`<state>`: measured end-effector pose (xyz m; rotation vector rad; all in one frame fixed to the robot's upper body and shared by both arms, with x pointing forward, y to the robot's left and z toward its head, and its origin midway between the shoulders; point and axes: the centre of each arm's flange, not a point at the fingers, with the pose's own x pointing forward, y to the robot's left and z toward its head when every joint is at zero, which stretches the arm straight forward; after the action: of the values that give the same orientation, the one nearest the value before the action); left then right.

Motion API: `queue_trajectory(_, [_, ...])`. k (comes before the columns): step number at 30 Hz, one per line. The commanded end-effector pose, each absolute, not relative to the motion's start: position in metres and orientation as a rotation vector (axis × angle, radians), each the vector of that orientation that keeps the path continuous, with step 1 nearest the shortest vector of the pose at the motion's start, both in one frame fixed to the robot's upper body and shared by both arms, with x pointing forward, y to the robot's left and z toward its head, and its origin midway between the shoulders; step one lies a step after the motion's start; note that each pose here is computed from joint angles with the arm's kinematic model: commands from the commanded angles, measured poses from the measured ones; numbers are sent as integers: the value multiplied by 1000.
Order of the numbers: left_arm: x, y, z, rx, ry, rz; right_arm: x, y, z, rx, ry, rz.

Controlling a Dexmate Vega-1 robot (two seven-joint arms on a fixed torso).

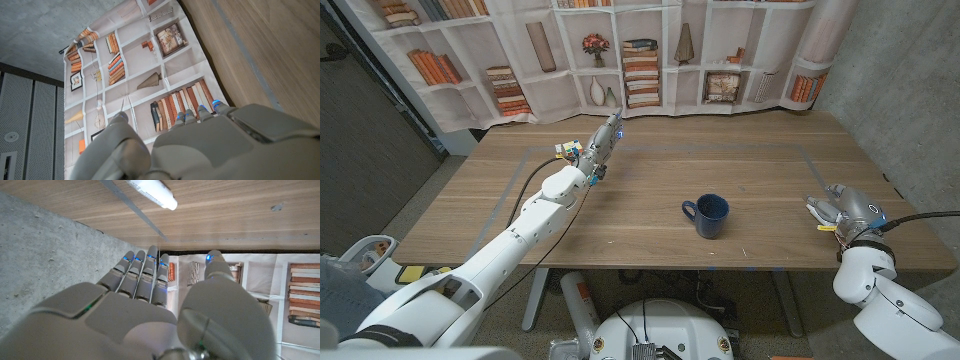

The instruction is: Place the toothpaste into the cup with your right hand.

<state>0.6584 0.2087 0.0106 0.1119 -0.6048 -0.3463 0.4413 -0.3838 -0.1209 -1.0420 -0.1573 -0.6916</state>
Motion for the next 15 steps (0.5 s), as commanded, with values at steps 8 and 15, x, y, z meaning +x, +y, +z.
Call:
queue_trajectory(8, [662, 207, 11, 115, -598, -348, 448, -389, -124, -1061, -79, -706])
queue_trajectory(15, [661, 208, 11, 117, -600, -346, 452, -391, -126, -1067, -46, -696])
